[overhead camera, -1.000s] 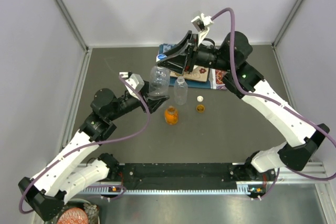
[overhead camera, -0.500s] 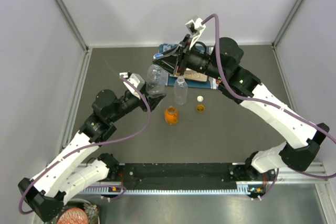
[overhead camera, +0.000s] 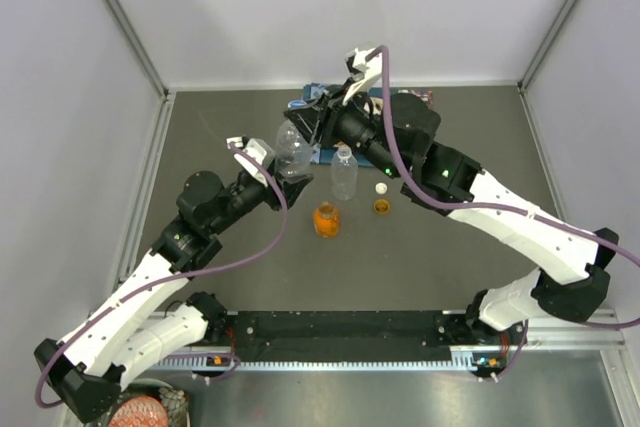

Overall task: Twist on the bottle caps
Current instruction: Screw the bottle cap onto the plastic bottle.

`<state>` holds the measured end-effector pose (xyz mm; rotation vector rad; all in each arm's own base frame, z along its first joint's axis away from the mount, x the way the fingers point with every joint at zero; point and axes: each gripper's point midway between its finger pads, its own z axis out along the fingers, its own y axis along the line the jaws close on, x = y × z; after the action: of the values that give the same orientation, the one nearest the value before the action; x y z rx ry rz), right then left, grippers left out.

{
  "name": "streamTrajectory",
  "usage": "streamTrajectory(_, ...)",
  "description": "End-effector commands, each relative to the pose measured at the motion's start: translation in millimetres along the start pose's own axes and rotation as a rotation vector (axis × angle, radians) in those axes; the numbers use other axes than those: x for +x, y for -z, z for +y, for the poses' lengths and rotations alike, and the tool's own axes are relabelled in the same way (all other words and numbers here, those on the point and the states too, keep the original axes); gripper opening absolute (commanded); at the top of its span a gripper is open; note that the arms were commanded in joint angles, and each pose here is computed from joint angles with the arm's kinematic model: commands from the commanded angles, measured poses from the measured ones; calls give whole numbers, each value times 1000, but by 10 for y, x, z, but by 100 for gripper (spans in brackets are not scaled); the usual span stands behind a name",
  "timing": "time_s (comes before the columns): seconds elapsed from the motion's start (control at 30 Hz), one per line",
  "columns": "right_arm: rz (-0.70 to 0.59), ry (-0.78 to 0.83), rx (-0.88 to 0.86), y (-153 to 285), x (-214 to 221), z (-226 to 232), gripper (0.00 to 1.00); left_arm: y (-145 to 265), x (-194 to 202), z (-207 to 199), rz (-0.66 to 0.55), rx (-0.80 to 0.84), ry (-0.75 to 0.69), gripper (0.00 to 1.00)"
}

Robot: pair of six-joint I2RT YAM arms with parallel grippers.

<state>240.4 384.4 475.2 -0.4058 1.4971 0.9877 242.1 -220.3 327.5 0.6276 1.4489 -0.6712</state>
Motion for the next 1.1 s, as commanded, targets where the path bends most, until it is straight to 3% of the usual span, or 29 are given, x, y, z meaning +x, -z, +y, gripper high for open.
streamTrajectory(0.0, 219, 63, 51, 58, 657, 69, 32, 60, -715, 201, -223, -119, -9, 6)
streamTrajectory(0.13, 192, 61, 46, 34, 535, 101, 48, 56, -671, 157, -219, -94, -11, 6)
streamTrajectory(0.23, 170, 76, 14, 53, 403, 170, 54, 48, -638, 65, -219, -40, -13, 6)
streamTrajectory(0.9, 112, 90, -28, 592, -151, 10, 80, 145, -675, -454, -240, 251, 21, 5)
streamTrajectory(1.03, 113, 129, -188, 753, -277, 161, 81, 178, -644, -576, -229, 322, 25, 6)
streamTrajectory(1.07, 141, 131, -318, 843, -249, 342, 81, 202, -640, -635, -228, 357, 20, 5)
